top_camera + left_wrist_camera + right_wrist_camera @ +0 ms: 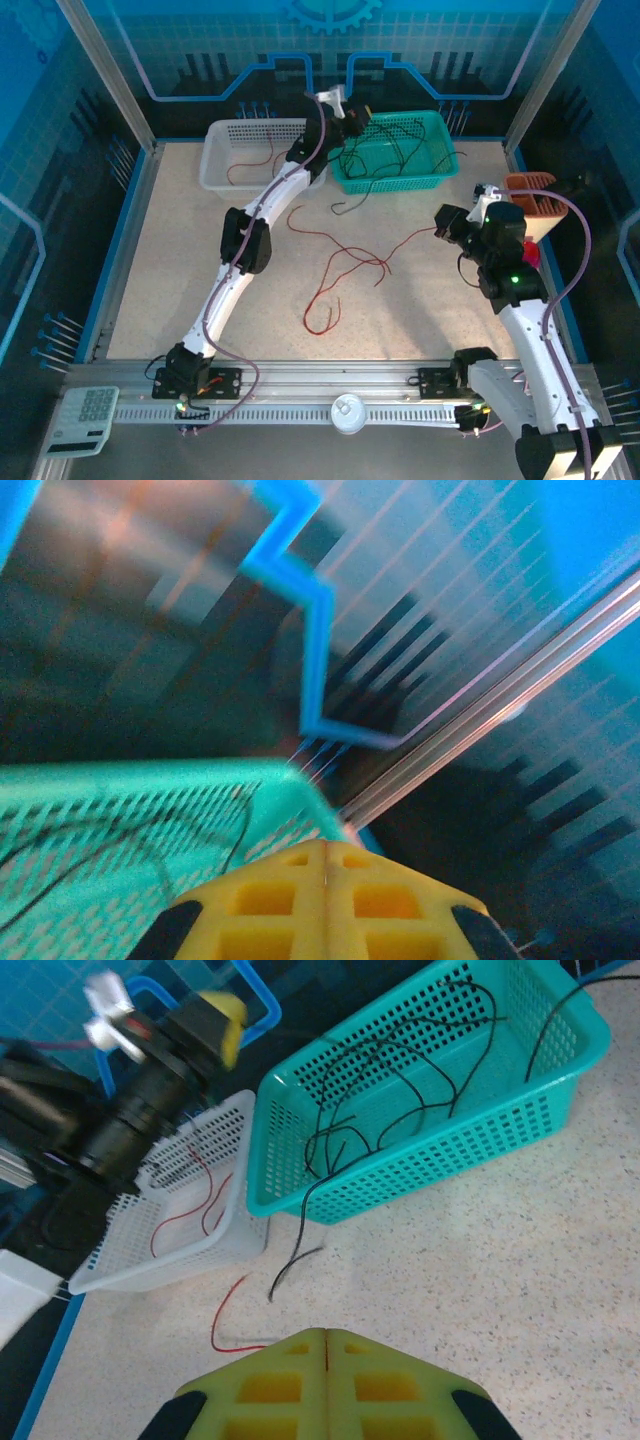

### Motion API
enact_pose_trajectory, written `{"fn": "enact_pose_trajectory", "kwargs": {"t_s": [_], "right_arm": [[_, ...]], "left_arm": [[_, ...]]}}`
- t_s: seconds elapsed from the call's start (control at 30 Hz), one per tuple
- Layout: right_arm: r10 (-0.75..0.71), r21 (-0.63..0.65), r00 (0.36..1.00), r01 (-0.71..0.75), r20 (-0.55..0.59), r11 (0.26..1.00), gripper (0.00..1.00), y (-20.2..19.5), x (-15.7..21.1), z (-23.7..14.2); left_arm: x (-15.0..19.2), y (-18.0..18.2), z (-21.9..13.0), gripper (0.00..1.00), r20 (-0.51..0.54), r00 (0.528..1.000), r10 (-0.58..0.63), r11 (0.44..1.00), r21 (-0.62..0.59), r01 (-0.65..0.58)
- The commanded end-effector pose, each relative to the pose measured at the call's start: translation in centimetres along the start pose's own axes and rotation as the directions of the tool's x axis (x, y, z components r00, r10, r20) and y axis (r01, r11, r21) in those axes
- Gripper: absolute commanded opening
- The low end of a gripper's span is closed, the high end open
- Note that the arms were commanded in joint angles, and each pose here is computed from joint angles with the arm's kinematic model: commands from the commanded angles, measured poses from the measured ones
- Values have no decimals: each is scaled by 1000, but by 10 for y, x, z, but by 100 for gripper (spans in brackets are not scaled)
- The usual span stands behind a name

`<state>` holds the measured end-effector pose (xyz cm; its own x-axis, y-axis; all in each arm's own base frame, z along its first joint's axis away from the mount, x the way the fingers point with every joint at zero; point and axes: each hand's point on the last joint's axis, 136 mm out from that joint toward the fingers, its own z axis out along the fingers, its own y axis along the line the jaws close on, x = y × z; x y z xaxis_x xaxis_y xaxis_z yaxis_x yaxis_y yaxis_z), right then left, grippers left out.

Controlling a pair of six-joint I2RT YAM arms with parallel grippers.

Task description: Untangle the cables

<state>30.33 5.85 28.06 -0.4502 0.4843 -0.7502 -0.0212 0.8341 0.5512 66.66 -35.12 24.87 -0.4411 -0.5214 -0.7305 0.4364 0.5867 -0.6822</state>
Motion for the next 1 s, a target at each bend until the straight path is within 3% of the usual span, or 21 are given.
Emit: {"fn": "enact_pose_trajectory", "kwargs": {"t_s": [0.0,0.07,0.17,0.2,0.23,0.57,0.8,0.9,0.97], "right_arm": [[-40,-43,998,42,53,998,0,19,-16,-11],[-45,-35,998,47,52,998,0,17,-15,-12],[-58,-42,995,62,83,997,0,25,-27,-20],[-61,-40,995,64,84,997,0,25,-27,-21],[-62,-39,994,65,85,997,0,25,-27,-22],[-62,-32,994,65,92,997,0,25,-30,-23],[-74,-21,993,76,97,997,0,25,-33,-25],[-75,-16,992,77,98,997,0,24,-33,-25],[-75,-16,992,77,100,997,0,24,-33,-24]], "left_arm": [[1,-6,-8,19,-65,997,-32,999,-19,31],[4,-7,-10,35,-89,995,-35,999,-25,33],[-1,-23,-16,70,-118,993,-15,1000,5,15],[-5,-32,-19,88,-125,992,6,1000,26,-3],[-10,-40,-23,99,-130,991,25,999,40,-20],[-41,-82,-83,99,-254,944,208,978,27,-208],[-3,-71,-142,99,-385,860,335,930,-10,-367],[30,-49,-171,91,-454,830,325,919,-56,-391],[50,-36,-187,83,-468,835,290,925,-86,-369]]}}
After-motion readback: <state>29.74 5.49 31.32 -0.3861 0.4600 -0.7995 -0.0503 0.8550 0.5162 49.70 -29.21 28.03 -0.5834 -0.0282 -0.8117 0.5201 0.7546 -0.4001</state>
